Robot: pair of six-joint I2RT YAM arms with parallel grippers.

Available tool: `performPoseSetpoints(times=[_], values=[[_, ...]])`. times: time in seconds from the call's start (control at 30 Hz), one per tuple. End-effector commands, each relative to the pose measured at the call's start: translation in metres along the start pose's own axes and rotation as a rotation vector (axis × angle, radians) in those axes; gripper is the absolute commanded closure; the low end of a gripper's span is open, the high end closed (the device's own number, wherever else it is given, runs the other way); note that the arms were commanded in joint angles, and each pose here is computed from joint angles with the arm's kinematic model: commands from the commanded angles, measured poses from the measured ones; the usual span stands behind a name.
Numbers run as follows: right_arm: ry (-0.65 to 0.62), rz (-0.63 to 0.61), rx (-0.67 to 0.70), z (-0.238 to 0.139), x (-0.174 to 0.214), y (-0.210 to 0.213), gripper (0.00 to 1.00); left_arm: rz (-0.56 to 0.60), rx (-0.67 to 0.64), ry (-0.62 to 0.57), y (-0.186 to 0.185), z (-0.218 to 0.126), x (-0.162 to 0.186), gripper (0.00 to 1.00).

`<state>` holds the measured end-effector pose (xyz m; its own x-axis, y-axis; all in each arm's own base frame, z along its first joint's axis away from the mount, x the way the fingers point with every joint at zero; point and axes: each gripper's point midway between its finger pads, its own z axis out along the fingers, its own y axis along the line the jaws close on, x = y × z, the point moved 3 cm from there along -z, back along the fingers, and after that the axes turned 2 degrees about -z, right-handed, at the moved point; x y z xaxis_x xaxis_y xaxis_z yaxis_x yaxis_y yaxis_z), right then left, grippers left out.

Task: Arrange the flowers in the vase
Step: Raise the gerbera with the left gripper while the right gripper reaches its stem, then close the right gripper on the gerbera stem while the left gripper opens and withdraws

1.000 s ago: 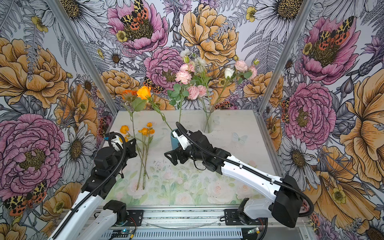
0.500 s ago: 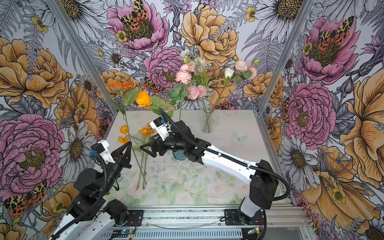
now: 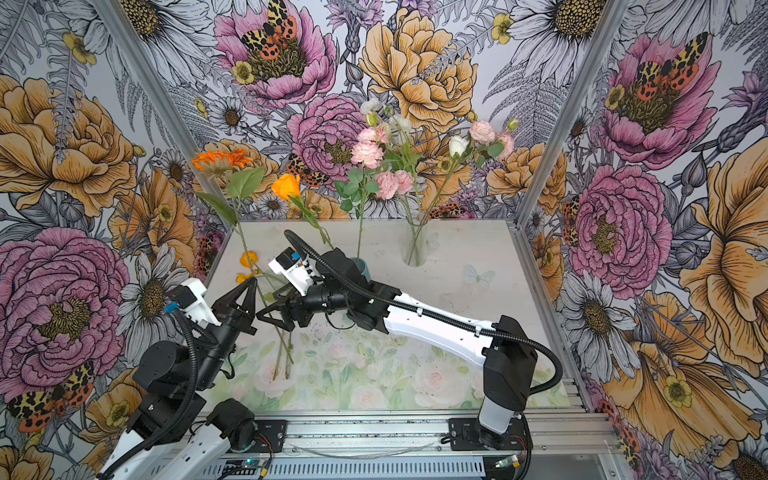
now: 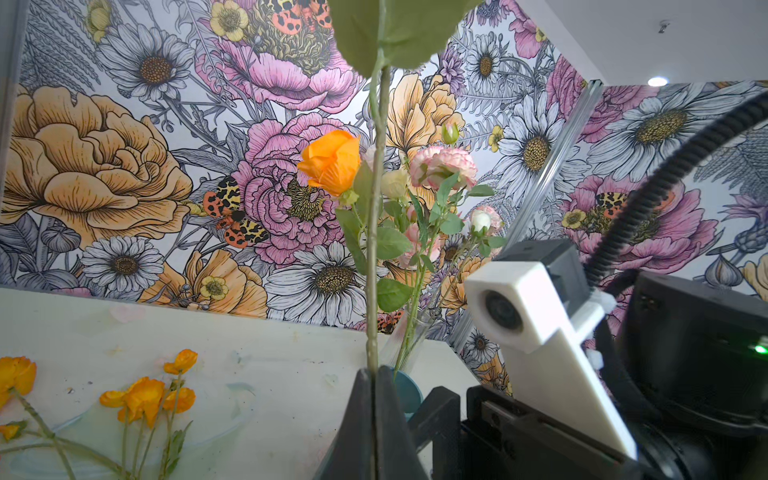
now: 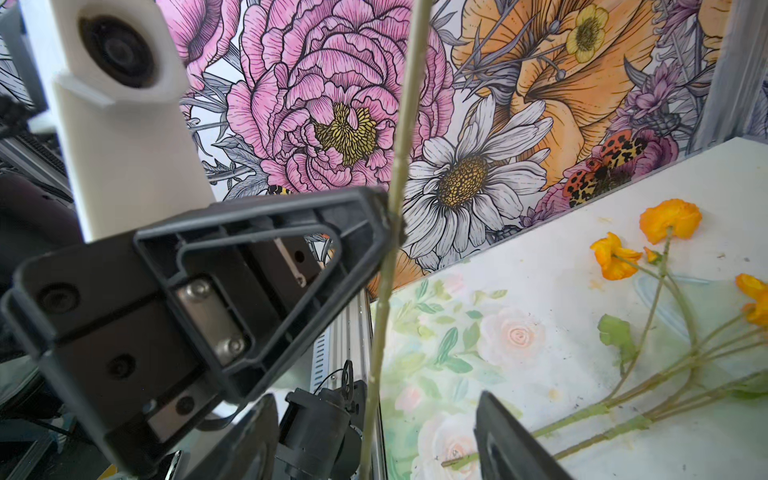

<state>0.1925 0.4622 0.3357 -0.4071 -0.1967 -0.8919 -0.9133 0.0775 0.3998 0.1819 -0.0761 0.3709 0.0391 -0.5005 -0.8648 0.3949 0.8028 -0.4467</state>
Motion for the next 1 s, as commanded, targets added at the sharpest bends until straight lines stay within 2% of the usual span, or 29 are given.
performPoseSetpoints(times=[0.0,0.17,0.3,0.67,0.97], values=[[-0.041,-0.056,-0.016,-0.001,-0.02,0.008,0.28,-0.032,0.073,-0.033,-0.015,-0.001,-0.014,1.0],[-0.041,-0.06,-0.011,0.0,-0.022,0.007,0.42,-0.04,0.078,-0.024,-0.015,0.001,-0.011,1.0],[-0.042,-0.067,0.003,0.0,-0.023,0.005,0.49,-0.041,0.077,-0.021,-0.014,0.001,-0.009,1.0],[-0.066,-0.098,0.045,-0.004,-0.035,-0.003,0.52,-0.058,0.11,-0.003,-0.018,0.003,-0.004,1.0],[-0.083,-0.113,0.061,-0.005,-0.044,-0.007,0.71,-0.064,0.113,0.004,-0.018,0.003,-0.002,1.0]])
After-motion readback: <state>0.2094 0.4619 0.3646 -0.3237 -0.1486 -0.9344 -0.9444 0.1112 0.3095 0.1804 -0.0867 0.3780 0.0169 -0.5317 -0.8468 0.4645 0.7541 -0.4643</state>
